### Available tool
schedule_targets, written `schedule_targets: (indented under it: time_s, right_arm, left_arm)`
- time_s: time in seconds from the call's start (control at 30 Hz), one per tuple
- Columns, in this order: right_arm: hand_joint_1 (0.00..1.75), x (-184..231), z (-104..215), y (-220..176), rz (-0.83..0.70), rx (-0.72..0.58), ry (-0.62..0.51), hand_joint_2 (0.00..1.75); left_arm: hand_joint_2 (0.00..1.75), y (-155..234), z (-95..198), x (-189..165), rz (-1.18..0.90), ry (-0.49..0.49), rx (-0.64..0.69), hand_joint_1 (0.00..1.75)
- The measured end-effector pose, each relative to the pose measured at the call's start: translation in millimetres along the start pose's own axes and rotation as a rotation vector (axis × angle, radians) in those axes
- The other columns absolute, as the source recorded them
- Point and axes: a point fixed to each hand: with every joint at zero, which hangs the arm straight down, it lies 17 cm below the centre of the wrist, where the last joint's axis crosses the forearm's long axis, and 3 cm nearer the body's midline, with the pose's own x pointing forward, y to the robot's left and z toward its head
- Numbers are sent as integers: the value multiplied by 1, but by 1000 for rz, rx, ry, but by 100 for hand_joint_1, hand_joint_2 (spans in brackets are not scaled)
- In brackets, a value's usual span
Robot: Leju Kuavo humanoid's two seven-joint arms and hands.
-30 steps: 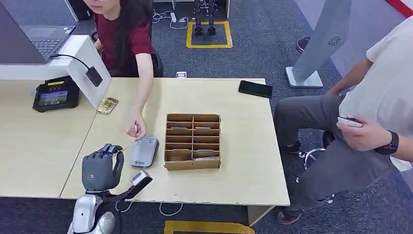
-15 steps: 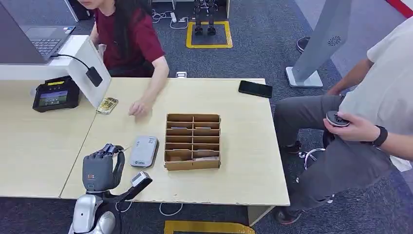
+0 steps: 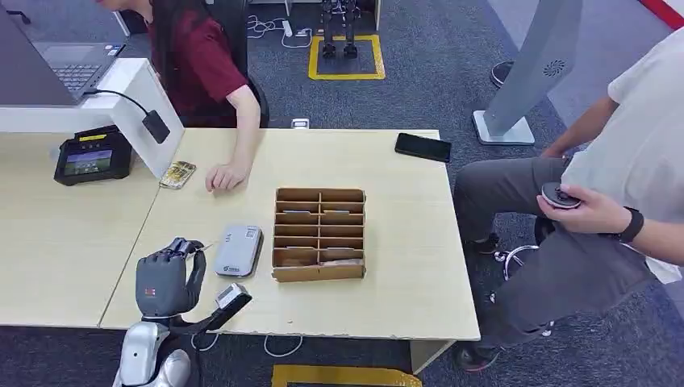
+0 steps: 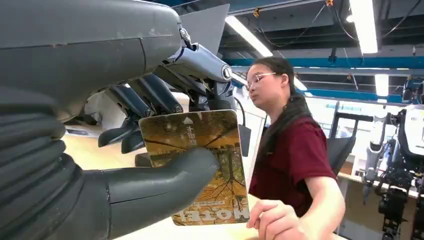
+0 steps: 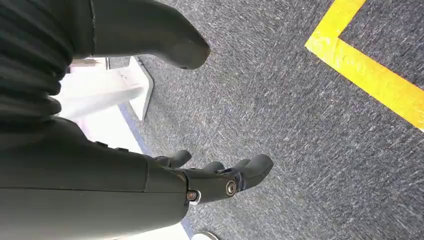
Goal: Pass the card to the sensor for recognition and then transmit it.
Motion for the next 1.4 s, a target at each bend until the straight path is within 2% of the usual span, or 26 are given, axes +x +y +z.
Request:
schedule_targets:
  time_s: [0.27,0.3,0.37,0.43,0.5,0.57,0.6,0.63,0.7,0.87,1.4]
  right_arm:
    - [0,0,0,0,0,0,0,175]
    - [0,0,0,0,0,0,0,175]
    - [0,0,0,0,0,0,0,175]
    - [0,-2,0,-3,-2,-18,13,175]
    - [0,-2,-1,-6,-6,-31,19,175]
    - [0,-3,-1,-6,-9,-33,23,175]
    - [0,-3,-1,-6,-10,-33,23,175]
    - [0,-3,-1,-6,-10,-32,24,175]
    - [0,-3,-1,-5,-10,-32,24,175]
    - [0,-3,-1,-6,-13,-33,25,175]
    - [0,-4,0,-5,-10,-32,26,175]
  left_arm:
    - [175,0,0,0,0,1,0,175]
    - [175,0,0,0,1,1,0,0]
    - [175,-1,0,-1,5,4,-3,0]
    - [175,-17,-1,-9,144,89,-78,0]
    - [175,-60,2,-10,552,270,-266,0]
    - [175,-73,2,14,1043,365,-337,0]
    - [175,-68,-3,20,1249,405,-305,0]
    - [175,-63,-8,14,1372,454,-242,0]
    - [175,-57,-15,2,1503,534,-144,0]
    - [175,-62,-14,6,1292,469,-209,0]
    - [175,-63,-14,7,1280,467,-210,0]
